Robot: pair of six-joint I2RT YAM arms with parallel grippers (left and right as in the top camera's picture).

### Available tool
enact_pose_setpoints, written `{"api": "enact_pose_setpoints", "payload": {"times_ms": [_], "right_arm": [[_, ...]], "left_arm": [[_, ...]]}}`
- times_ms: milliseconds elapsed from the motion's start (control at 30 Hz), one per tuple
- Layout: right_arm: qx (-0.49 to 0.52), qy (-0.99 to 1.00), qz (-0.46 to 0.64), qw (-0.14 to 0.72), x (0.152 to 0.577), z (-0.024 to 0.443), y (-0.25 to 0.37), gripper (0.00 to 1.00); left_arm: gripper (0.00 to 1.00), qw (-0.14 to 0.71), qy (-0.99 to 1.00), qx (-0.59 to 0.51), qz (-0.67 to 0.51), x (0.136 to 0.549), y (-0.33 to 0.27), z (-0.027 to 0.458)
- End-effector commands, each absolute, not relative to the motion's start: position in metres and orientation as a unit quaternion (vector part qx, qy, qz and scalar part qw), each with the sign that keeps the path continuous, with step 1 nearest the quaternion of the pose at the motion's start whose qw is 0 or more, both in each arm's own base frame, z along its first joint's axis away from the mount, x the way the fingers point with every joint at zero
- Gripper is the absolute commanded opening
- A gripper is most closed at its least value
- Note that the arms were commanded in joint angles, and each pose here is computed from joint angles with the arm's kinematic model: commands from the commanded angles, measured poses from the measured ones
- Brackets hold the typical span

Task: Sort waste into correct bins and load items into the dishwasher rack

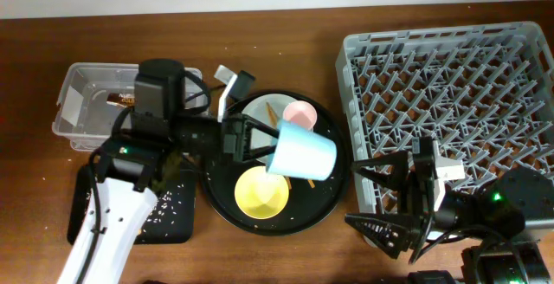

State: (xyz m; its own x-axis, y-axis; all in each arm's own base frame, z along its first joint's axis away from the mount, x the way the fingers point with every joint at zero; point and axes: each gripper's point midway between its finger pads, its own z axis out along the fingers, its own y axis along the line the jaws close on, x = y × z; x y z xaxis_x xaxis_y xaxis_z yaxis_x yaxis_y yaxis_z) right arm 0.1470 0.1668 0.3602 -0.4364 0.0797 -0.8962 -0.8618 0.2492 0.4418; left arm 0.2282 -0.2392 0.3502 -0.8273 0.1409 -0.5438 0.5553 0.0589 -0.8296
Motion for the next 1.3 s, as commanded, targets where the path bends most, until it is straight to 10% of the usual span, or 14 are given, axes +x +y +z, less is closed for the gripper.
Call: {"api": "enact_pose_setpoints", "payload": {"times_ms": [0,700,1000,1100,1267], "right_arm": [[-0.324,0.641,0.529,0.452,0.143,0.367,0.168,0.98],[-0.344,0.63,0.562,0.411,0.157,0.36,0.175,0.97],[-0.372,0.613,0.547,0.433,0.158,0.364,0.18,0.63],[-0.35,0.63,0.525,0.452,0.171,0.362,0.177,0.6],[-0.338,0.639,0.514,0.463,0.179,0.361,0.175,0.6]], "left_arm": [[0.0,0.154,0.694,0.281,-0.645,0.213,-0.253,0.355],[0.0,0.183,0.719,0.288,-0.605,0.213,-0.285,0.346],[0.0,0.173,0.706,0.309,-0.613,0.199,-0.297,0.351],[0.22,0.166,0.715,0.303,-0.608,0.198,-0.296,0.345],[0.23,0.181,0.795,0.247,-0.524,0.22,-0.284,0.304]]}}
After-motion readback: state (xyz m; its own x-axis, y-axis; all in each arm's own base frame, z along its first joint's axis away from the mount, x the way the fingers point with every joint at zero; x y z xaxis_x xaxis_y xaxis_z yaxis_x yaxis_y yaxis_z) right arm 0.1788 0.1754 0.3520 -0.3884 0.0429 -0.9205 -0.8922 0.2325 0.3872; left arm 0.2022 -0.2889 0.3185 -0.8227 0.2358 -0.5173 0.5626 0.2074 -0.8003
